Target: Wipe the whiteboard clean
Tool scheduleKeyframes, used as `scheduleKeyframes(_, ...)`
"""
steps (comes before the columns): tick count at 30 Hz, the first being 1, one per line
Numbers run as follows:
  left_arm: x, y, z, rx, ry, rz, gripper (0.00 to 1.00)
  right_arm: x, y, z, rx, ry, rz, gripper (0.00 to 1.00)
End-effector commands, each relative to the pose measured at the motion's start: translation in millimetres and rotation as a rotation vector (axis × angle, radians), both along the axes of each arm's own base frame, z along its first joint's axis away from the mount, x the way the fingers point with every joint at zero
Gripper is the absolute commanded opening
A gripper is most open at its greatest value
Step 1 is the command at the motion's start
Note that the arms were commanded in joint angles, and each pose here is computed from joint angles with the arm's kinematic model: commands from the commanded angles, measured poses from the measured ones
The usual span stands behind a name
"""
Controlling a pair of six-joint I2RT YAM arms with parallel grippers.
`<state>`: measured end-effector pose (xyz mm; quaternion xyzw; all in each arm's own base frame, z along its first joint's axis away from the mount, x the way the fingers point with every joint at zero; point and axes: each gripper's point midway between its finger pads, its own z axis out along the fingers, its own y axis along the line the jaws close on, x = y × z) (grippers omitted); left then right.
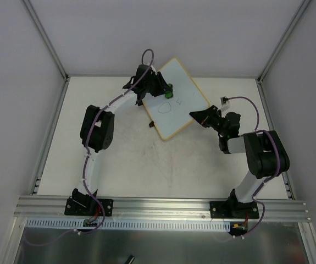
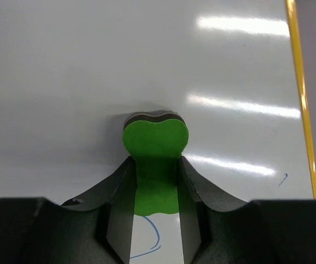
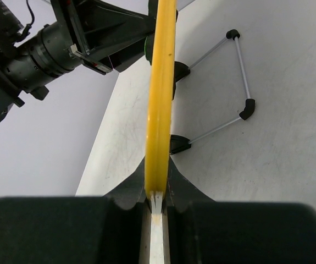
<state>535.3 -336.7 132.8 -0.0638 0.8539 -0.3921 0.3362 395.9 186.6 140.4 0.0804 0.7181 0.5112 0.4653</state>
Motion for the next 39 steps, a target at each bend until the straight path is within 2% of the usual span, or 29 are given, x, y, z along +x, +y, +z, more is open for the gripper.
scheduleKeyframes(1, -57.9, -42.9, -76.1, 0.136, 0.095, -0.203, 0.00, -20.9, 29.9, 23.4, 0.022, -0.100, 0.166, 0.00)
scheduleKeyframes(10, -74.1, -74.9, -64.3, 0.287, -0.106, -0.317, 0.00, -21.8, 30.7, 24.6, 0.024, -0.103, 0.171, 0.00)
scheduleKeyframes(21, -100.9, -114.1, -50.4, 0.379, -0.302, -0.506, 0.00, -22.0, 31.1, 24.9, 0.025, -0.102, 0.174, 0.00)
scheduleKeyframes(28, -124.7, -127.9, -54.3, 0.525, -0.440, -0.608, 0.00, -22.6, 31.8, 25.2, 0.025, -0.104, 0.177, 0.00)
scheduleKeyframes(39, -147.7, -132.4, -53.1, 0.567, -0.528, -0.737, 0.00, -22.2, 31.2, 25.2, 0.025, -0.104, 0.176, 0.00)
